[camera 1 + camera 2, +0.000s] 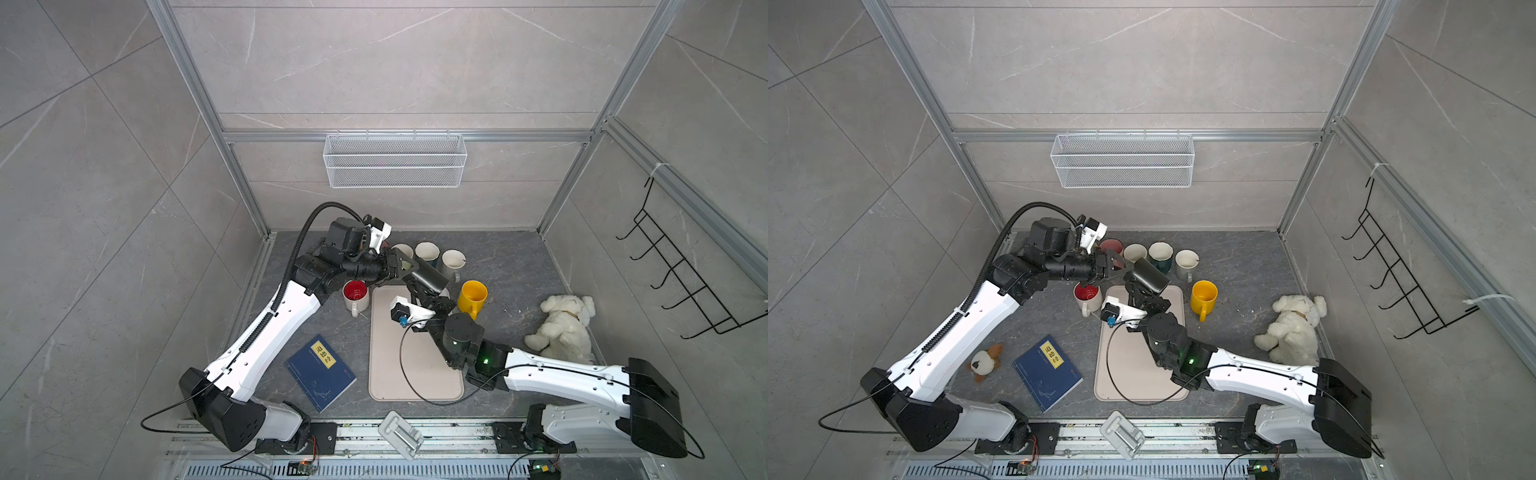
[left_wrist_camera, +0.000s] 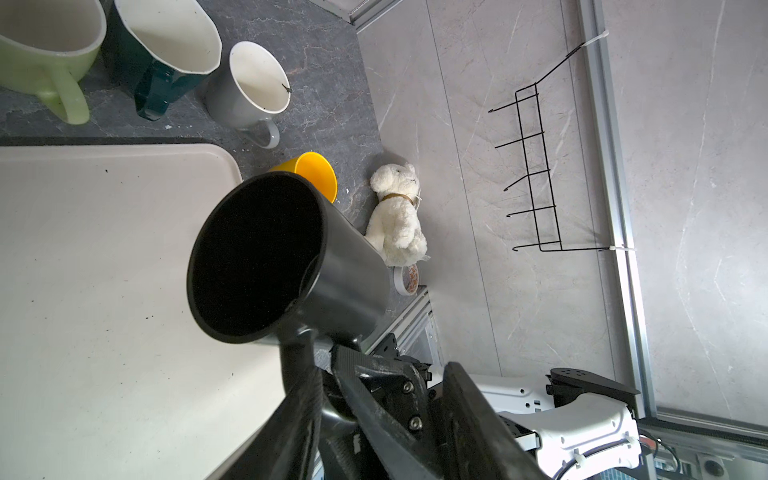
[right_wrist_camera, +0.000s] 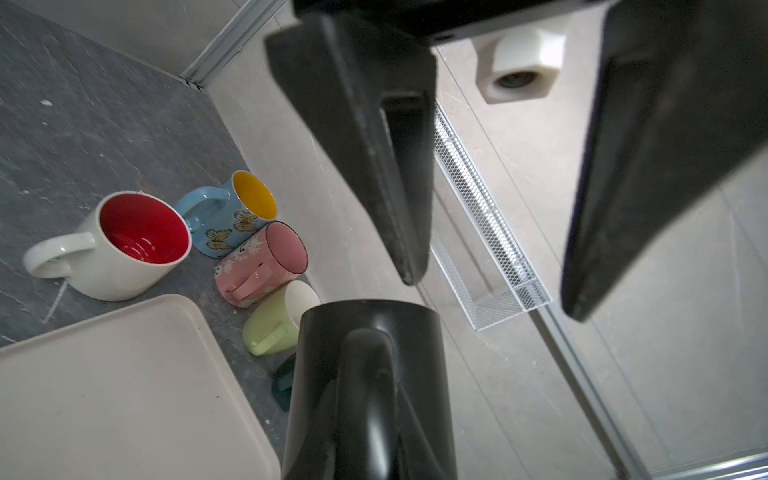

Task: Turn the mug right side up
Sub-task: Place the mug at the middle-left of the table.

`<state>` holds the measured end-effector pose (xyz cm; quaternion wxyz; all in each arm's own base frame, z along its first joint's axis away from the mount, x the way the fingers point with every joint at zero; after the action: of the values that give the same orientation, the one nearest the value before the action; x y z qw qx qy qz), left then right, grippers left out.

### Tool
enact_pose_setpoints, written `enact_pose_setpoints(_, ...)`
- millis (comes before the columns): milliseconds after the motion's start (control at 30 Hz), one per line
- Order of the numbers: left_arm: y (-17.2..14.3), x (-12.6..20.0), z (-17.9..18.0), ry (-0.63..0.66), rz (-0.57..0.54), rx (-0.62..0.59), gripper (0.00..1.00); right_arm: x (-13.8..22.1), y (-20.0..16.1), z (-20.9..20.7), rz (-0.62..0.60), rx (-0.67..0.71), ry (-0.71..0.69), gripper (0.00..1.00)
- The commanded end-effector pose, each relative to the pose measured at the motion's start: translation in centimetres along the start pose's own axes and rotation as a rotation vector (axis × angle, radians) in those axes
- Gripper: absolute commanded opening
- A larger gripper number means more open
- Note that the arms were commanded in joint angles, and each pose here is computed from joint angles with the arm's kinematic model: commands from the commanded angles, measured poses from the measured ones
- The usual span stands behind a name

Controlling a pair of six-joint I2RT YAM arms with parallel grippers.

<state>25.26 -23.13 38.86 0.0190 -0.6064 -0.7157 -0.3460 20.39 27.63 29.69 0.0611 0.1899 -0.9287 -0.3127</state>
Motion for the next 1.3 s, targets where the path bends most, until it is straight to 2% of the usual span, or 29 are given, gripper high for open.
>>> enact_pose_setpoints(0, 0.1, -0.2, 0.2, 0.034, 0.035, -0.023, 0.5, 0.2, 1.8, -2.6, -0.088, -0.001, -0.194, 0.0)
enact_pose_setpoints(333, -0.2, 1.1, 0.9, 0.159, 0.021, -0.045, 0.49, -0.4, 1.8, -2.0, -0.119, 0.074, -0.326, 0.0)
enact_pose_setpoints(600, -0.4, -0.1, 1.2, 0.093, 0.037, -0.004, 0.47, -0.5, 2.1, -1.6, -0.154, 0.095, -0.352, 0.0)
enact_pose_setpoints(800, -0.3, -1.2, 1.5, 0.044, 0.064, 0.03, 0.41, -0.6, 2.2, -1.5, -0.173, 0.098, -0.381, 0.0)
enact_pose_setpoints(1067, -0.5, -2.0, 2.0, 0.03, 0.096, 0.059, 0.21, -0.5, 2.2, -1.4, -0.181, 0.101, -0.378, 0.0)
enact_pose_setpoints(1267, -1.0, -2.9, 2.6, 0.0, 0.141, 0.086, 0.0, -0.2, 2.3, -1.8, -0.196, 0.086, -0.383, 0.0)
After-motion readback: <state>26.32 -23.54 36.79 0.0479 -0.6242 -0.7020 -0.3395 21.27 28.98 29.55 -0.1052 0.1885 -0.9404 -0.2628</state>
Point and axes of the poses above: each gripper's point midway between its finger pads, its own x axis back along the fingers, its own z axis along the line the jaws close on, y = z × x, the point moved 8 cm from there along x, back along the fingers, and after that the axes turned 5 degrees about -x, right-handed, at the moved point
